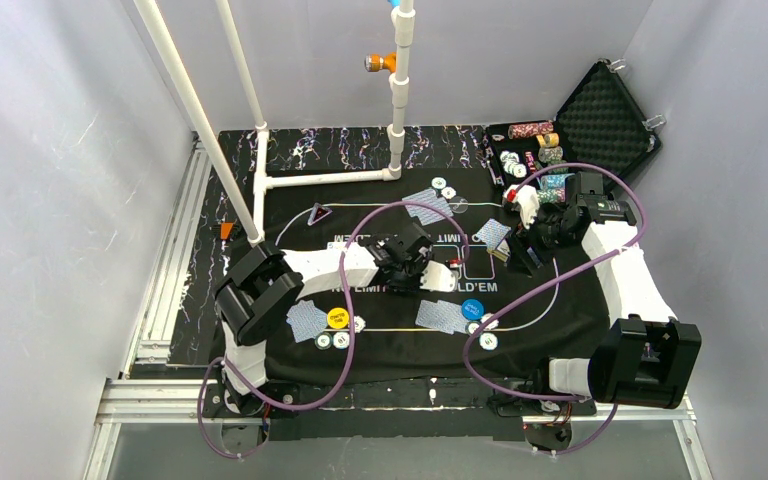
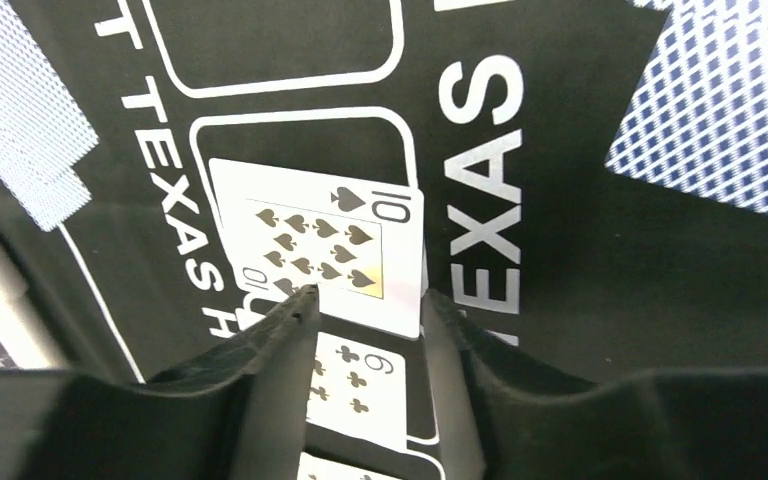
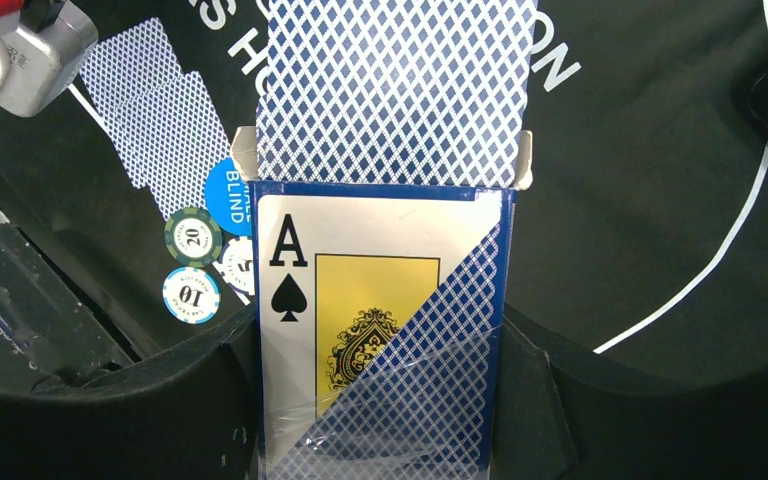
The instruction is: Distribute texas hold em gaming equipment
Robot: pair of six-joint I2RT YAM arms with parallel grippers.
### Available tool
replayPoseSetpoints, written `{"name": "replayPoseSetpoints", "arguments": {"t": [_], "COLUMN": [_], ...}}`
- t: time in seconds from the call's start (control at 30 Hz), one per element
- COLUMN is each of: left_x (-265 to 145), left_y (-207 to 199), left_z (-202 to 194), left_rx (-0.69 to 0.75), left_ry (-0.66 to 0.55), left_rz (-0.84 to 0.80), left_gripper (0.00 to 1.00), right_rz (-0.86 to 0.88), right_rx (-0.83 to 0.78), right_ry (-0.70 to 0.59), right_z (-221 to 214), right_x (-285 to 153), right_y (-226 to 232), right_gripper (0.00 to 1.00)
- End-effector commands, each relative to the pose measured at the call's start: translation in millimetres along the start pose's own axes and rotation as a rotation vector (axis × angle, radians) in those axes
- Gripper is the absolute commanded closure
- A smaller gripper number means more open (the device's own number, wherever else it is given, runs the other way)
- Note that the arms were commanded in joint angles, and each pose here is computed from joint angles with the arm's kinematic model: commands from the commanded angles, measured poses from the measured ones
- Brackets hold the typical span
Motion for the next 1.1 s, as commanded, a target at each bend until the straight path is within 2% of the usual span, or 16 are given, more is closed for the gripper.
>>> {"name": "replayPoseSetpoints", "arguments": {"t": [0.0, 0.03, 0.13, 0.3, 0.5, 0.57, 0.73, 1.07], "left_x": [-16, -25, -49, -85, -118, -125, -132, -119], "left_y": [-5, -2, 2, 10, 59, 72, 75, 69], "left_z": [12, 19, 35, 51, 43, 44, 54, 64], "left_rx": [-0.065, -0.081, -0.156, -0.361, -0.874, -0.986, -1.098, -1.259], "left_ry": [-0.017, -0.039, -0.101, -0.196, -0.403, -0.474, -0.577, -0.622], "left_rz": [-0.133, -0.146, -0.214, -0.353, -0.506, -0.518, -0.544, -0.696], "left_gripper": [0.51, 0.45, 0.36, 0.30, 0.31, 0.30, 0.24, 0.19], "right_rz": [-0.001, -0.002, 0.002, 0.015, 0.016, 0.017, 0.037, 0.041], "right_rx": [-0.023, -0.024, -0.026, -0.023, -0.042, -0.056, -0.123, -0.201], "right_ry": [-0.039, -0.039, -0.042, -0.049, -0.080, -0.086, -0.074, -0.063], "right_z": [6, 6, 5, 5, 9, 13, 26, 47], "right_x": [-5, -5, -3, -2, -4, -2, 8, 29], "right_y": [3, 3, 3, 5, 13, 17, 30, 52], "right_gripper": [0.99, 0.99, 0.99, 0.99, 0.99, 0.99, 0.99, 0.99]}}
Point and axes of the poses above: each gripper's point midway between its finger pads, its own x axis out along the fingers, its own y axis along the line the jaws close on, z = x × y, the point moved 7 cm from there along -x, back along the fingers, and after that the axes turned 8 degrees about -x, right-handed, at the moved point
